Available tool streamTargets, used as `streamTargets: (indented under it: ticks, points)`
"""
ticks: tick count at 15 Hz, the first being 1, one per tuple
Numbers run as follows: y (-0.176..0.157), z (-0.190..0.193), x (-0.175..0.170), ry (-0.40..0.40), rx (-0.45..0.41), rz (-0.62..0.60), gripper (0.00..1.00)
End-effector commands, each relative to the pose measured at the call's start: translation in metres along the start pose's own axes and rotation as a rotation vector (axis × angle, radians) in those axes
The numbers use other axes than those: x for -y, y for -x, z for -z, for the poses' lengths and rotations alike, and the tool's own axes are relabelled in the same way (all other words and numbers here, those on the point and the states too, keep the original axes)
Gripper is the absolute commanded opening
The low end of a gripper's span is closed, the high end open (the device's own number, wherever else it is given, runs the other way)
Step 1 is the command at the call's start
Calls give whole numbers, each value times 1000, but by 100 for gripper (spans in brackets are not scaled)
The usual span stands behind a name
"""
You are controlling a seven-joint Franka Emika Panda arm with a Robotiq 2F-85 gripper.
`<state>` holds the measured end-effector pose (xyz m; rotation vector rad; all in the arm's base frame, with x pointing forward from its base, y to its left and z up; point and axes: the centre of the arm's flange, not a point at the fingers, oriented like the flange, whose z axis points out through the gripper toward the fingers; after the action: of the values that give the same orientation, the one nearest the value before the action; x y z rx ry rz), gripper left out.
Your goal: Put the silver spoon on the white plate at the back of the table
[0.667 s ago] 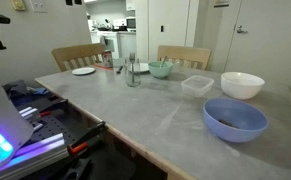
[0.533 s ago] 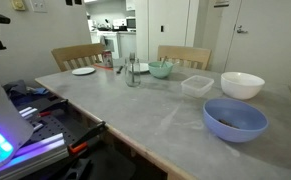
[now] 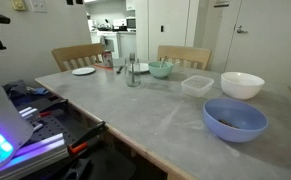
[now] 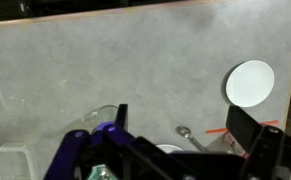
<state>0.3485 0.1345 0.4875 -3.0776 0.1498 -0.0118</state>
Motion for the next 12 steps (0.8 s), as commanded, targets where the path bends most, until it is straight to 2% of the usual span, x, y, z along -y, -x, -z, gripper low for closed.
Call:
streamTargets:
  ticks: [1,5,9,12]
  points:
    - [-37,-9,31,-18,-32,74,100]
    - [-77,-27,69,-20,-61,221,100]
    - [-126,-53,100,19,-12,396,100]
    - [-166,-74,116,44,21,474,100]
